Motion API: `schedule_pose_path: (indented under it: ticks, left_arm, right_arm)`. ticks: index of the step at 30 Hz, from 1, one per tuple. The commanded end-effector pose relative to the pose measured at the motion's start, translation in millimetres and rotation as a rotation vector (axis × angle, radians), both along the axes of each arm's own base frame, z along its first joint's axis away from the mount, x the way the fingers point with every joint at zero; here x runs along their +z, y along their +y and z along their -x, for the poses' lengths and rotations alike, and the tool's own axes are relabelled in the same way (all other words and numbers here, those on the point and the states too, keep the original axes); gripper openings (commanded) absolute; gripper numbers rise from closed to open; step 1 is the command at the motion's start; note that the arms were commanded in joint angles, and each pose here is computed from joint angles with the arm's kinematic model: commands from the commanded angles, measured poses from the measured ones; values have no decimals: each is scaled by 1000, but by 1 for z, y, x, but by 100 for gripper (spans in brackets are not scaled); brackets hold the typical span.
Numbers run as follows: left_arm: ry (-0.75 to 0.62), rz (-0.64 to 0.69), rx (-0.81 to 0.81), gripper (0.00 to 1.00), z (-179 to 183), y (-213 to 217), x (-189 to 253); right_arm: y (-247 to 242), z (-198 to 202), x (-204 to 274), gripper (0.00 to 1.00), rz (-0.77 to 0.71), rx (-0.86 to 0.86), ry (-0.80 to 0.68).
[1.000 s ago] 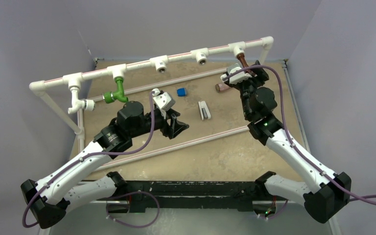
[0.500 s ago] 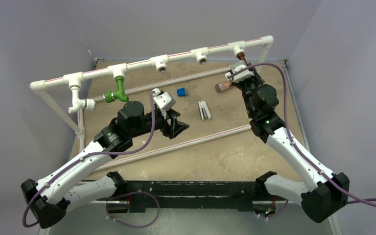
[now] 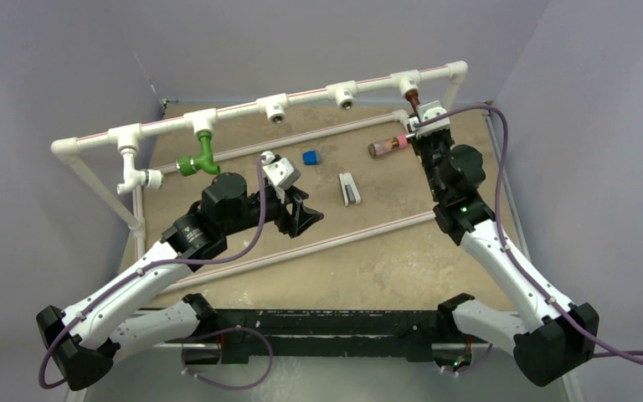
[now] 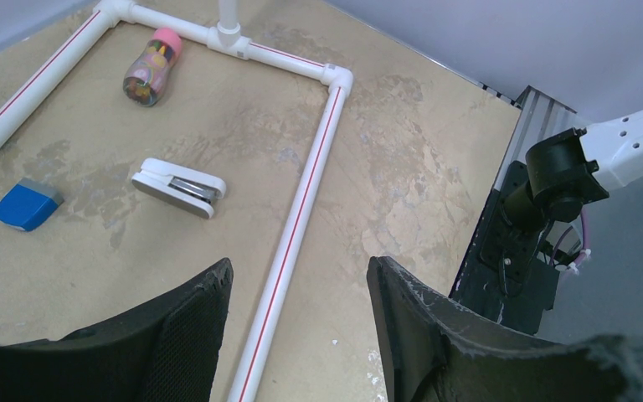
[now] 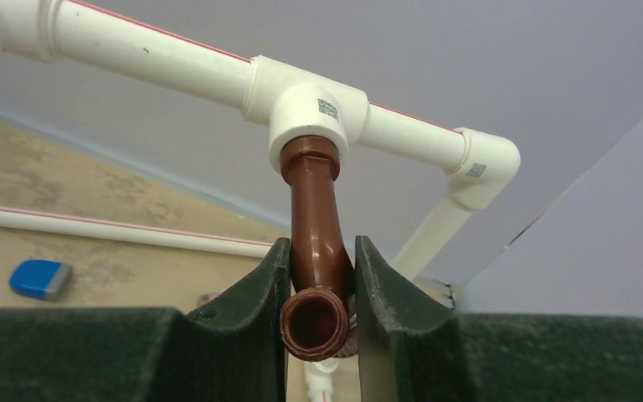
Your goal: Install the water faucets
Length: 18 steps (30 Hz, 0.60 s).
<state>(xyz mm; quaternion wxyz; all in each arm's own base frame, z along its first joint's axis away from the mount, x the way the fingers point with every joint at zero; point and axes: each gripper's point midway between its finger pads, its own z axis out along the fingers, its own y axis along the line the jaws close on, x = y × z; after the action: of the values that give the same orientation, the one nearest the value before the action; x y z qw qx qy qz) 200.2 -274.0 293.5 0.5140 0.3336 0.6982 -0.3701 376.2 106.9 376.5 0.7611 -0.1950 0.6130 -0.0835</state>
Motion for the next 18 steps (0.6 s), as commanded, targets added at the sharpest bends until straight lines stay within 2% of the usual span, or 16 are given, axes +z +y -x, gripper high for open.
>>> schedule_pose_path:
  ticks: [1,11,15,18]
  left_arm:
    - [-46,45,-1,59,0,-1,24]
    - [-57,52,1,60,1,0,28]
    - [-58,53,1,59,1,1,28]
    - [-60,55,0,59,1,1,29]
  right_arm:
    - [23,19,33,0,-310,170,-61]
    - [31,38,63,0,-552,288,-83]
    - [32,39,68,0,-563,299,-86]
    - [24,33,65,0,-537,241,-86]
